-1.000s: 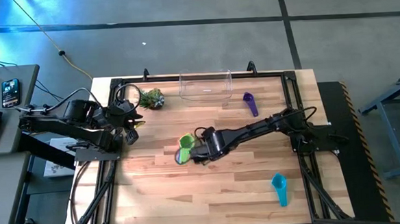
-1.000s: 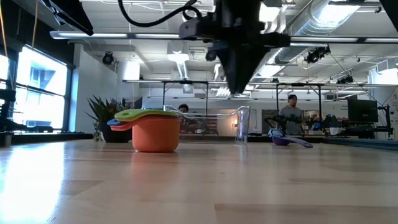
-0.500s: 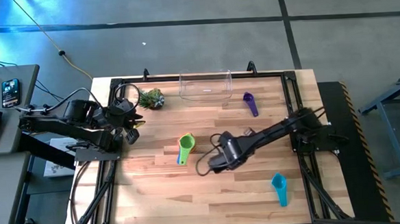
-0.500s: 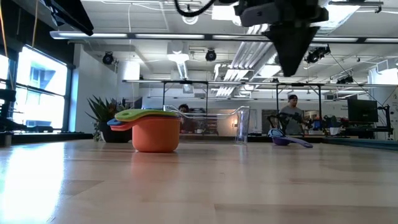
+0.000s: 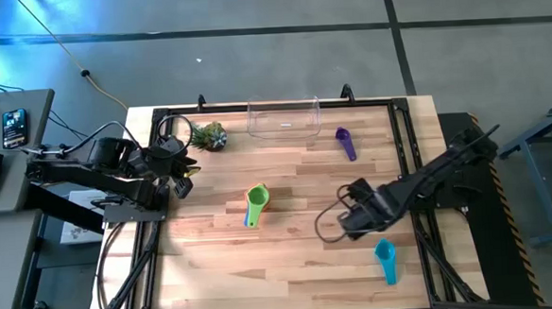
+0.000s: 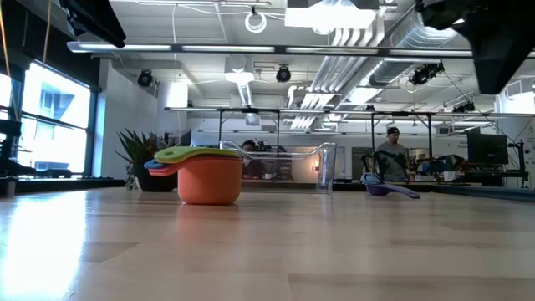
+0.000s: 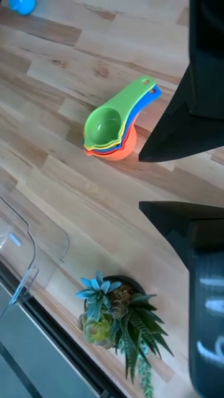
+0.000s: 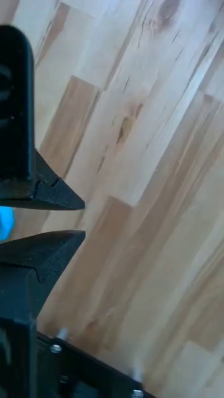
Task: Nest measuring cups in basket
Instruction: Stack the light blue measuring cup on top of the green measuring cup
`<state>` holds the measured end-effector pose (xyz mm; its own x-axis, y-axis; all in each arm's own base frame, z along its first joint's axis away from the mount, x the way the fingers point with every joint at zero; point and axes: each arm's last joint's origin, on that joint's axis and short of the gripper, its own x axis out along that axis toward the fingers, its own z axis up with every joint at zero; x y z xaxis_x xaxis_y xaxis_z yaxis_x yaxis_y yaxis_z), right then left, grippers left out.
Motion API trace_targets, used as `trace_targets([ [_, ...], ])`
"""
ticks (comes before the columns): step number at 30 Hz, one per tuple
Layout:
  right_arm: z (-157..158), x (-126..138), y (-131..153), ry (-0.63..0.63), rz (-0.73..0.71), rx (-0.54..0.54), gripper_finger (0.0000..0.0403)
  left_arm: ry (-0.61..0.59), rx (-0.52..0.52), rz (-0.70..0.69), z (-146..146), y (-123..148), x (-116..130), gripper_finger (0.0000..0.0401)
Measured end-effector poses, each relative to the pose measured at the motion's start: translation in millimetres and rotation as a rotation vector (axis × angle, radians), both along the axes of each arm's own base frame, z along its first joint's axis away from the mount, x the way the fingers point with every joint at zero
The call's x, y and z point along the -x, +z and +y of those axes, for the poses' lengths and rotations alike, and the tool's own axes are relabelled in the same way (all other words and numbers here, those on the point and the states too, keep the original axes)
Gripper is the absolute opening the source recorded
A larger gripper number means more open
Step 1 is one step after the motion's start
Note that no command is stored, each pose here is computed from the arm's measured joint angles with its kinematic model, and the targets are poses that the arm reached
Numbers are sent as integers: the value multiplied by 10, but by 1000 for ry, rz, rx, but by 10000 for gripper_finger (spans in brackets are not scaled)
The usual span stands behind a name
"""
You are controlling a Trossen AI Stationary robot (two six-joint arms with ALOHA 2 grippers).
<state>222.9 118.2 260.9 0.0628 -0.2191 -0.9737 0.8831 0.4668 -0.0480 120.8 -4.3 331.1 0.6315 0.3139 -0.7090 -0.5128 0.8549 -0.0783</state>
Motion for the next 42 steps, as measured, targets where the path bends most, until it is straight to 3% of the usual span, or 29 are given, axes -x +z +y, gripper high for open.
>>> trace_targets([
  [7,194,264,-18,-68,-35,-61,55,14,13,-6,0,0,0,104],
  [18,511,469,-51,-141,-81,-95,55,20,6,-8,2,1,0,104],
  [25,773,472,-230,-147,-9,-174,56,21,5,-8,3,1,0,104],
  [37,1044,356,-423,-71,-24,-295,56,22,5,-8,3,1,1,104],
  [42,1108,323,-515,-35,-2,-305,84,28,10,-11,3,1,0,104],
])
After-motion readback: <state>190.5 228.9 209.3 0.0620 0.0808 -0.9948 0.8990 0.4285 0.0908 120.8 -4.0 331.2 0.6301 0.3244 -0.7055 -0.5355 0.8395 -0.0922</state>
